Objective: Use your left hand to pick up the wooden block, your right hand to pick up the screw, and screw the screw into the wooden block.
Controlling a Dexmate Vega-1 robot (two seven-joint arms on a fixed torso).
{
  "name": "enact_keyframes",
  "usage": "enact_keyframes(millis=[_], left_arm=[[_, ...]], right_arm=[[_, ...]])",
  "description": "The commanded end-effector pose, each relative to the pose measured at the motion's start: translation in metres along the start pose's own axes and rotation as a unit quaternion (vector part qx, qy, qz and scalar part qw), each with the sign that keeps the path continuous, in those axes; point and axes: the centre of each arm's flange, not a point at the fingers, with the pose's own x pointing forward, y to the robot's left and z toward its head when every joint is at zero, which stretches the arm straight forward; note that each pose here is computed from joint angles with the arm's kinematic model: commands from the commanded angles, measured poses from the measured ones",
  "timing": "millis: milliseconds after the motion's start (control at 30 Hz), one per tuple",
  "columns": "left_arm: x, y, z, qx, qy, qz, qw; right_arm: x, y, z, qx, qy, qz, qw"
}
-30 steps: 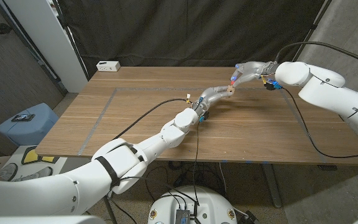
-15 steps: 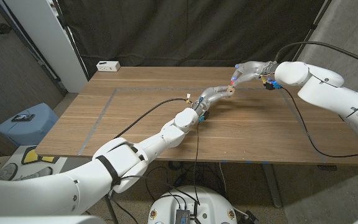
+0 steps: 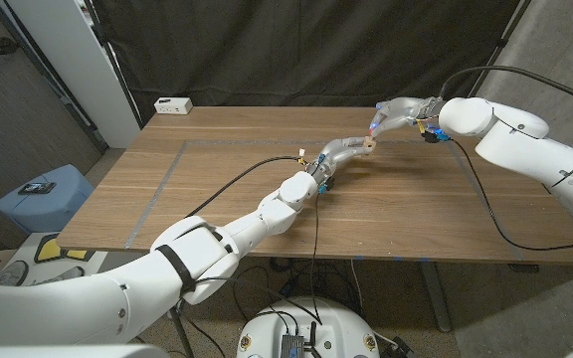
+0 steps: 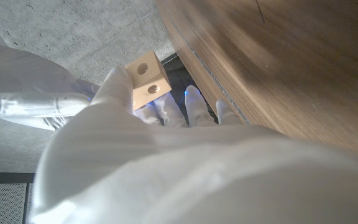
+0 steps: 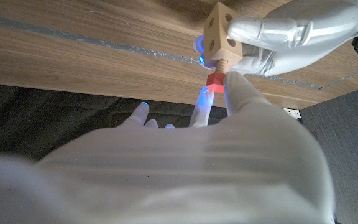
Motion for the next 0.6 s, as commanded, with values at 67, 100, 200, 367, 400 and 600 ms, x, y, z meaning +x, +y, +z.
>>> enact_keyframes(millis=[67, 100, 200, 367, 400, 600], left_arm=[[0.0024, 0.0016, -0.0001, -0.003, 0.0, 0.001, 1.0], [0.0026, 0.0017, -0.0002, -0.004, 0.001, 0.001, 1.0], [0.0033, 0.0021, -0.0004, -0.003, 0.002, 0.001, 1.0], [0.0045, 0.0026, -0.0007, -0.003, 0.004, 0.002, 1.0], [0.0047, 0.0027, -0.0007, -0.004, 0.004, 0.002, 1.0], [0.0056, 0.0031, -0.0011, -0.006, 0.007, 0.004, 1.0]], right_arm=[[0.0059, -0.0013, -0.0021, 0.002, 0.002, 0.003, 1.0], [0.0062, -0.0013, -0.0023, 0.002, 0.002, 0.003, 1.0], [0.007, -0.0014, -0.0026, 0.002, 0.002, 0.003, 1.0], [0.0079, -0.0013, -0.0031, 0.001, 0.001, 0.003, 1.0], [0.0081, -0.0012, -0.0032, 0.001, 0.001, 0.004, 1.0], [0.0083, -0.001, -0.0031, 0.002, 0.003, 0.003, 1.0]])
